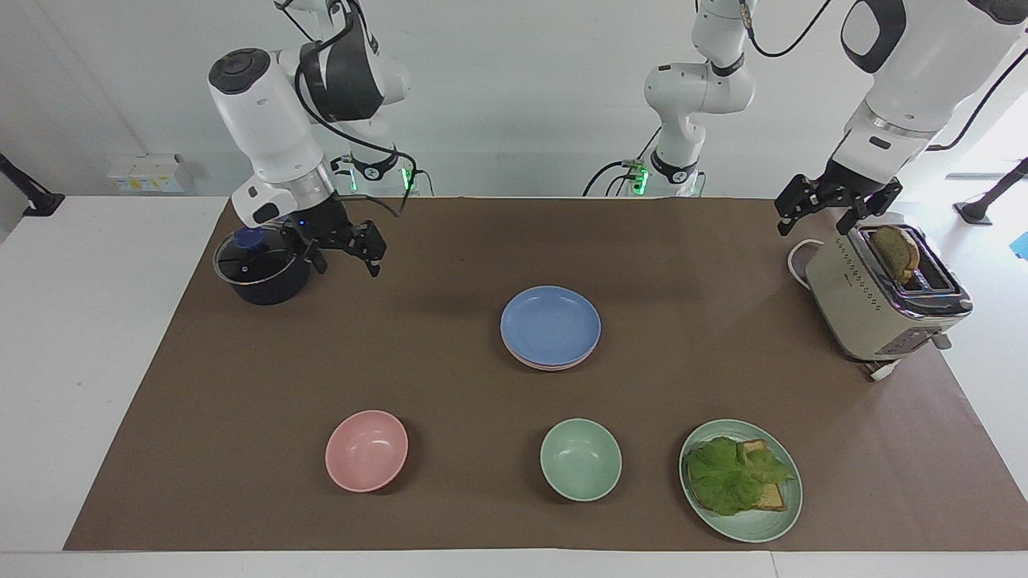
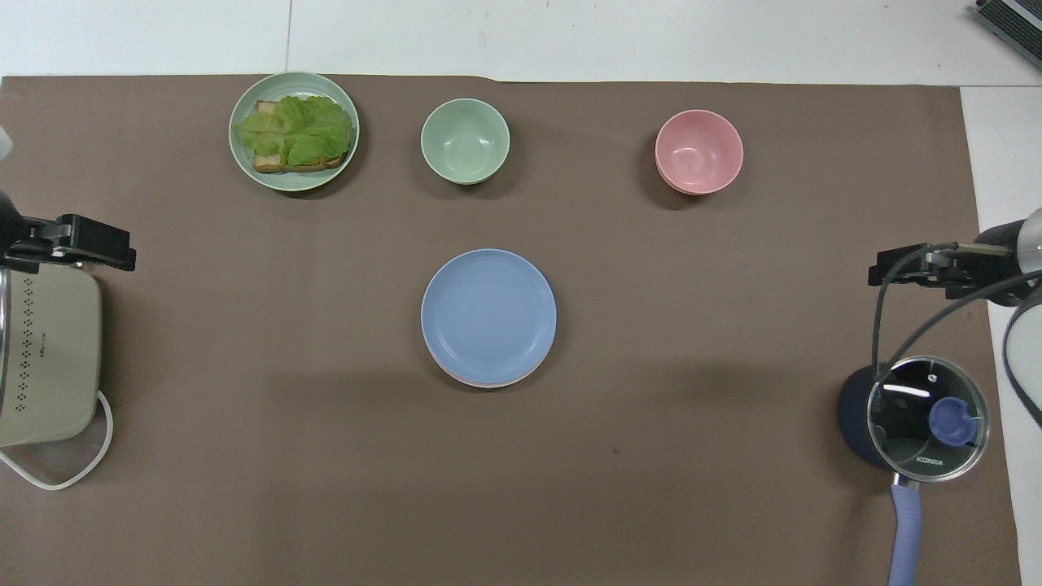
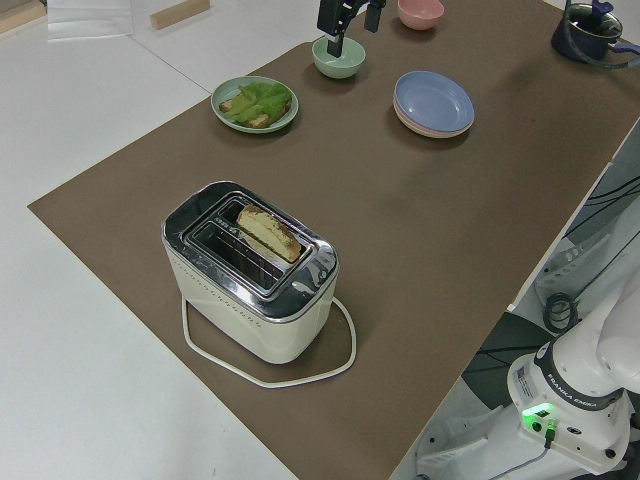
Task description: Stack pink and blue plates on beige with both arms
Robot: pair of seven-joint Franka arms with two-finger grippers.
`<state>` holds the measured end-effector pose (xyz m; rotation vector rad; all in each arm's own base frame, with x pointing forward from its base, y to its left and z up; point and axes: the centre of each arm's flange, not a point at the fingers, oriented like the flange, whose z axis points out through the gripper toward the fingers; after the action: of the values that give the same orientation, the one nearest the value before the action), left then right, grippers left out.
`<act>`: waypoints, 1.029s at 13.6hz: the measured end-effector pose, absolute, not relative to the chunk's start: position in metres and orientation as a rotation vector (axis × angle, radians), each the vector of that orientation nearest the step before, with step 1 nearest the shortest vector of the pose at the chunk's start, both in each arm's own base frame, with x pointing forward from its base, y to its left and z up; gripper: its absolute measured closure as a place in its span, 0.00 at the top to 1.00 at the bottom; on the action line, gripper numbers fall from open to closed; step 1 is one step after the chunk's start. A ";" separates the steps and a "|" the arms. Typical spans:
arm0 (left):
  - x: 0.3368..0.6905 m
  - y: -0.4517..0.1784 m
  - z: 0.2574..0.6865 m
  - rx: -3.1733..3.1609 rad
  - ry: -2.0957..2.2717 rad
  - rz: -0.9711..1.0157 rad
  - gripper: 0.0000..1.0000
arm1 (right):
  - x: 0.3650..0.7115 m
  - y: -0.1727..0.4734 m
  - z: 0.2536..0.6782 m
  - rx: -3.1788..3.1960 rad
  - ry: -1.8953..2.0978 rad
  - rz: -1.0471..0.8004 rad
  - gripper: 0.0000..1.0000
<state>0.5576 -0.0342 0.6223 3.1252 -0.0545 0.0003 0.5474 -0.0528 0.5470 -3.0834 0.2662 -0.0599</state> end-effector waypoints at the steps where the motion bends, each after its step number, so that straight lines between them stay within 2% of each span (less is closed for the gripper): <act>1: 0.558 -0.034 0.622 3.125 -0.055 0.000 1.00 | 0.546 -0.054 0.564 -3.097 0.260 -0.066 1.00; 7: 0.558 -0.034 0.622 3.125 -0.055 0.000 1.00 | 0.531 -0.042 0.642 -3.123 0.216 -0.044 1.00; 14: 0.558 -0.034 0.622 3.125 -0.055 0.000 1.00 | 0.530 -0.028 0.644 -3.149 0.167 -0.015 1.00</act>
<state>0.5576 -0.0342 0.6223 3.1252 -0.0545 0.0002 0.5296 -0.0282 0.6437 -3.1486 0.1667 -0.0150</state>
